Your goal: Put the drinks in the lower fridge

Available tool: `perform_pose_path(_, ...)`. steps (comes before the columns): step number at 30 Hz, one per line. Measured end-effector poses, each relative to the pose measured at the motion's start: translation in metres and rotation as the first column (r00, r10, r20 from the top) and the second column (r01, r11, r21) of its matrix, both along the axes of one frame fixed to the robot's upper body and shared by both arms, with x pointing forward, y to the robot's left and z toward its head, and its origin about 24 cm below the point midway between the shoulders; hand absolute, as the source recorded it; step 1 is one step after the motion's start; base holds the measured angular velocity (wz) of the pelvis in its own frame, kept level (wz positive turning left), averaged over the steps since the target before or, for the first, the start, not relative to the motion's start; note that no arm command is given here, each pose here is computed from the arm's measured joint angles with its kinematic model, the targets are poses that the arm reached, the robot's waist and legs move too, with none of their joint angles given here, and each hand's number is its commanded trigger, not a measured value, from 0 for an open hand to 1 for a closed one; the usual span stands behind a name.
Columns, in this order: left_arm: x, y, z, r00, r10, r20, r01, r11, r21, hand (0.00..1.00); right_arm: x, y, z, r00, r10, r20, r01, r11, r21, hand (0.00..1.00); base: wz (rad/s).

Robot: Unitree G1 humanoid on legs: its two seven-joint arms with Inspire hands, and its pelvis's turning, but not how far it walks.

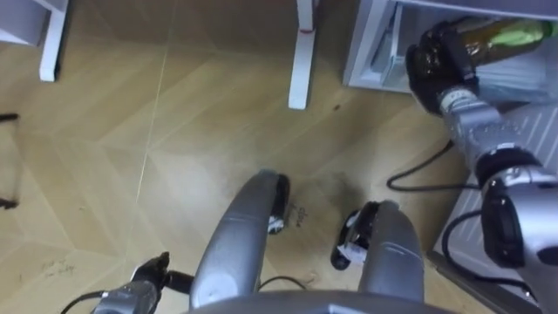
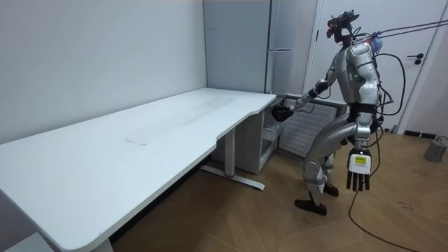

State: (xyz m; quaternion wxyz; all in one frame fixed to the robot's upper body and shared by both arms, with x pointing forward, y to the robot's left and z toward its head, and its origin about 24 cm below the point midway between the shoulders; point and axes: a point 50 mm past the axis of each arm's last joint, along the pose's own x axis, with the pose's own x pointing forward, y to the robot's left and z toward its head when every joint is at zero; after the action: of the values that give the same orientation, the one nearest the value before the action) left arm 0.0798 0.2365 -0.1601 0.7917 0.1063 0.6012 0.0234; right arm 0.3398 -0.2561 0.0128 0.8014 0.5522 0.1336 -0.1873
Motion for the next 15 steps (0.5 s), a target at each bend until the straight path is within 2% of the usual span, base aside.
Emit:
perform_pose_path(3, 0.000, 0.004, 0.001, 1.000, 0.007, 0.002, -0.007, 1.000, 0.018, 0.00, 0.008, -0.006, 0.015, 0.999, -0.007, 0.038, 0.007, 1.000, -0.020, 1.00, 0.05)
perform_pose_path(7, -0.001, 0.005, 0.001, 1.000, 0.021, 0.003, -0.021, 1.000, 0.013, 0.00, 0.010, -0.006, 0.018, 0.999, -0.015, 0.039, 0.015, 1.000, -0.012, 1.00, 0.02)
perform_pose_path(9, -0.001, 0.004, 0.002, 1.000, 0.019, 0.009, -0.019, 1.000, 0.011, 0.00, 0.011, -0.006, 0.020, 0.999, -0.018, 0.034, 0.019, 1.000, -0.012, 0.20, 0.02)
perform_pose_path(10, -0.001, 0.004, 0.002, 1.000, 0.018, 0.010, -0.018, 1.000, 0.010, 0.00, 0.011, -0.006, 0.020, 0.999, -0.020, 0.032, 0.020, 1.000, -0.011, 0.00, 0.00)
perform_pose_path(15, 0.003, 0.002, 0.003, 0.999, 0.015, 0.037, -0.015, 1.000, 0.010, 0.00, 0.012, -0.006, 0.021, 0.999, -0.024, 0.023, 0.024, 1.000, -0.012, 0.00, 0.00)
